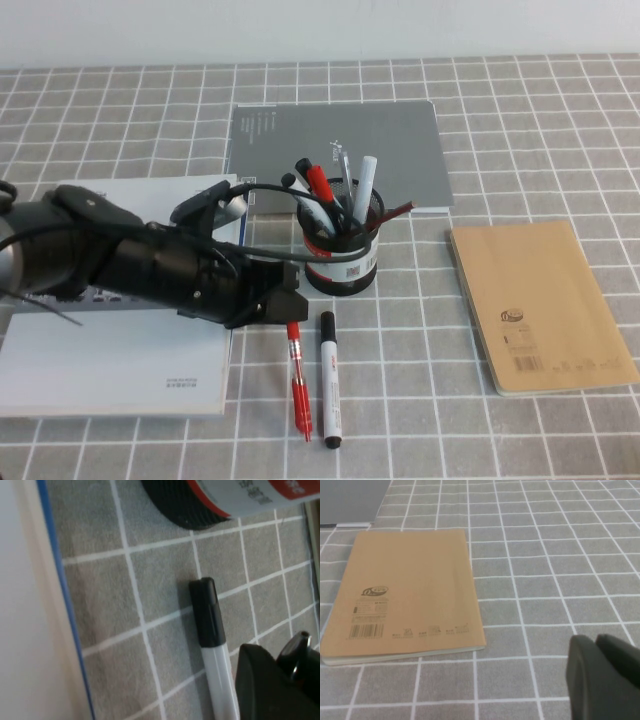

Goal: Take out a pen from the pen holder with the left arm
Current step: 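Take a marker out of the pen holder and lay it on the table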

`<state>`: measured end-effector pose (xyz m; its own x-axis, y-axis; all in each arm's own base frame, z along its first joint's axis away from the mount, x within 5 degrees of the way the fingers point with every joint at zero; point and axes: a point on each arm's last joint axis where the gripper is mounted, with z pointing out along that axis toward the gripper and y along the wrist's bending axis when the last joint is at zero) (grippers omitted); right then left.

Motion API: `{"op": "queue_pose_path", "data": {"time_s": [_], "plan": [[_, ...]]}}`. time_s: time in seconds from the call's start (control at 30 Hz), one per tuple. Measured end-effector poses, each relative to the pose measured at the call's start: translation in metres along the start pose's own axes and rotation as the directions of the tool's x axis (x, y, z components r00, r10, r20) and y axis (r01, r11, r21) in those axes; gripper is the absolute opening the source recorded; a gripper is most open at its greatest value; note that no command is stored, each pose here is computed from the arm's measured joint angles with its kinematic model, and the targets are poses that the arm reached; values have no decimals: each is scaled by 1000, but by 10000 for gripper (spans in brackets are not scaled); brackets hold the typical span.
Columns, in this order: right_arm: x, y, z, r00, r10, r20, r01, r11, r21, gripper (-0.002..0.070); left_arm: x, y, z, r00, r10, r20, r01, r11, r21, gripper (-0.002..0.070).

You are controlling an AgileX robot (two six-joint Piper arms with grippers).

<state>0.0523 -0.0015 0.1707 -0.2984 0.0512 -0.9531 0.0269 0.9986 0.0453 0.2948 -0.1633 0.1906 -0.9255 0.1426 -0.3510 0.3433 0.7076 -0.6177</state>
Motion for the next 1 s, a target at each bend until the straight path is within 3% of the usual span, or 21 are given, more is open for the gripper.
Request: {"op": "queue_pose_path", "data": {"time_s": [0.2, 0.43, 0.7, 0.83, 1.0], "plan": [[0, 0, 0, 1000, 0, 0, 0, 1000, 0, -13, -10, 6, 9, 999, 21, -26, -21, 1000, -16, 70], [0, 0, 0, 1000, 0, 0, 0, 1000, 0, -13, -11, 10, 11, 999, 20, -34, -21, 999, -37, 213], [0, 0, 0, 1000, 0, 0, 0, 1000, 0, -13, -11, 13, 11, 998, 36, -42, -39, 996, -75, 244], [0, 0, 0, 1000, 0, 0, 0, 1000, 0, -13, -11, 2, -2, 991, 128, -27, -131, 977, -171, 246], [0, 0, 0, 1000, 0, 0, 0, 1000, 0, -13, -13, -31, -46, 951, 300, 81, -259, 909, -326, 234]]}}
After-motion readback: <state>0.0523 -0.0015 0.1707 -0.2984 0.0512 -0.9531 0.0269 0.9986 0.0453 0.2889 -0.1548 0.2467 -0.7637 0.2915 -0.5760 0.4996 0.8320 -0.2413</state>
